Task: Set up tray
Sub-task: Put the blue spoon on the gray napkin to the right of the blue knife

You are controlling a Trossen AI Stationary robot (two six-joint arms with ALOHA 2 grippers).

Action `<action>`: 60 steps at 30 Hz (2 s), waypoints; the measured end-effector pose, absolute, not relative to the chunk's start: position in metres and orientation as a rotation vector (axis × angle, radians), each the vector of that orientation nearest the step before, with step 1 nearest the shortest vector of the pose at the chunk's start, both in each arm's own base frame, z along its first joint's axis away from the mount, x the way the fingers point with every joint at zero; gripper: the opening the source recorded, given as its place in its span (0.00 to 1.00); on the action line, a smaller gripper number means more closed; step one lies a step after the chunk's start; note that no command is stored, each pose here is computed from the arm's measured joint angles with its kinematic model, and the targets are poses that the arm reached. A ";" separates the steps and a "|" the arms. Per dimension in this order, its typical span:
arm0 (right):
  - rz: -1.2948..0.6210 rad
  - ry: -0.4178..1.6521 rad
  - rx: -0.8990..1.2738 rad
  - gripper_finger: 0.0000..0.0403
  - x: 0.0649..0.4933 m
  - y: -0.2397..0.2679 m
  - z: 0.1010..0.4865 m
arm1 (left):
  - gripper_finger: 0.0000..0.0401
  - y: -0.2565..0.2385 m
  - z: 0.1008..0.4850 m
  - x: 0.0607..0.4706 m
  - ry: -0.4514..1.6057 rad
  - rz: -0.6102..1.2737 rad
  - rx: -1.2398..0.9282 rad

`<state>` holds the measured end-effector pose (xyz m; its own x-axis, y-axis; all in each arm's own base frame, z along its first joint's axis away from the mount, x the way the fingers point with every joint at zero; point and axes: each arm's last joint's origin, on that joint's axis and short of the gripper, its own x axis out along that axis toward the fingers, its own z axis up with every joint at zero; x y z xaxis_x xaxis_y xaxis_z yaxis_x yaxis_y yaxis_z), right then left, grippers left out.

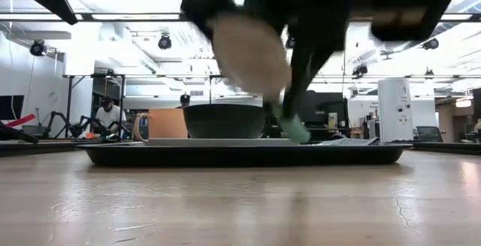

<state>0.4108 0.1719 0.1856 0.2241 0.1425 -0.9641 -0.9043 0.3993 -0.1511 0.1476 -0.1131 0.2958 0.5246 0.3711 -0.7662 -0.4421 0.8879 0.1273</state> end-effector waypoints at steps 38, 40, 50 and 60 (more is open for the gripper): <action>-0.985 0.968 0.548 0.05 0.314 -0.050 0.328 | 0.24 -0.116 0.274 0.150 0.872 0.509 -0.159; -0.984 0.972 0.588 0.05 0.316 -0.057 0.313 | 0.24 -0.116 0.274 0.150 0.870 0.508 -0.161; -1.046 0.989 0.793 0.05 0.309 -0.075 0.235 | 0.24 -0.116 0.275 0.151 0.868 0.505 -0.160; -1.084 0.952 0.893 0.05 0.295 -0.081 0.184 | 0.24 -0.116 0.275 0.151 0.870 0.502 -0.153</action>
<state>0.2952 -0.0808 0.1838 0.1864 -0.3015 -0.9351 0.9662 0.2289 0.1188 0.1507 -0.1160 0.2753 0.5374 0.3587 -0.7632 -0.4811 0.8737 0.0719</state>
